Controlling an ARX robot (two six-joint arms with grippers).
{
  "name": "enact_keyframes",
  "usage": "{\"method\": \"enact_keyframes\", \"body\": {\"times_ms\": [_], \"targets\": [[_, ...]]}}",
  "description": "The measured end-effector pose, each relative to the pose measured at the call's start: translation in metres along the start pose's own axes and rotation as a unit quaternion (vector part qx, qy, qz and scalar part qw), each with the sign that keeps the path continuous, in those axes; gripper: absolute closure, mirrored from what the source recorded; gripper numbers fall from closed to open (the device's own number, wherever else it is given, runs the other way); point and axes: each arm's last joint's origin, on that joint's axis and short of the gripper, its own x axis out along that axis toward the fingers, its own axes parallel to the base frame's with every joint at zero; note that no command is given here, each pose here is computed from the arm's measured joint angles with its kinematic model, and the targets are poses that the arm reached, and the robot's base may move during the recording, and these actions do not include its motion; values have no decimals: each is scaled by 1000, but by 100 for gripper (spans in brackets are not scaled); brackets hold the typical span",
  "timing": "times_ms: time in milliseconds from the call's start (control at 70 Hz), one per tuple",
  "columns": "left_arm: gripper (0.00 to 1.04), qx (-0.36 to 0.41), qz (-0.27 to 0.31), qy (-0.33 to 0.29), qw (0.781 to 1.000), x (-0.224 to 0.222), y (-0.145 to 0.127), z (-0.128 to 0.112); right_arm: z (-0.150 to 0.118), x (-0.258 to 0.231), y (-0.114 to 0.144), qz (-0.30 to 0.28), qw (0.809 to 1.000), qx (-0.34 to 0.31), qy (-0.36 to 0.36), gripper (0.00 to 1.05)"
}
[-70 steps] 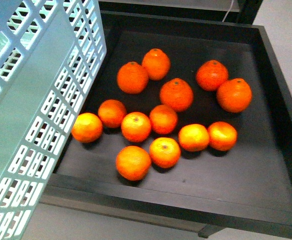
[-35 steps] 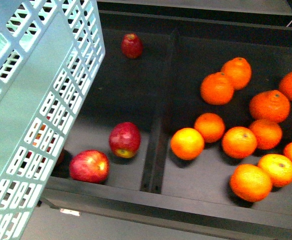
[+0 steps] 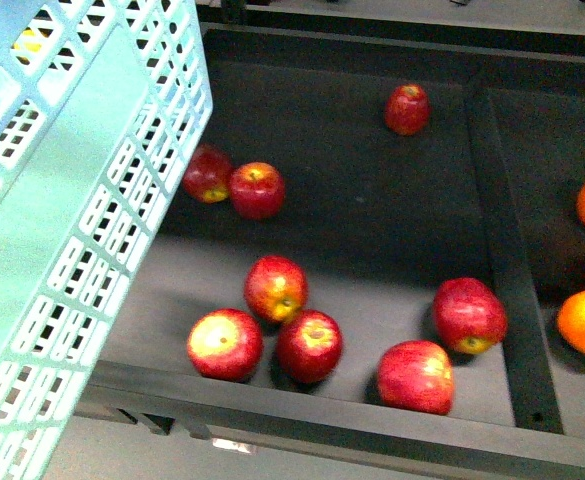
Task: Pick lemon and mango into basket
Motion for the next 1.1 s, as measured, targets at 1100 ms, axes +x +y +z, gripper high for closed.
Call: {"method": "enact_keyframes", "body": {"times_ms": [1100], "targets": [[90,0,0,0,1000,0,0,0,0,0,0,1,1000,0,-1,9]]}}
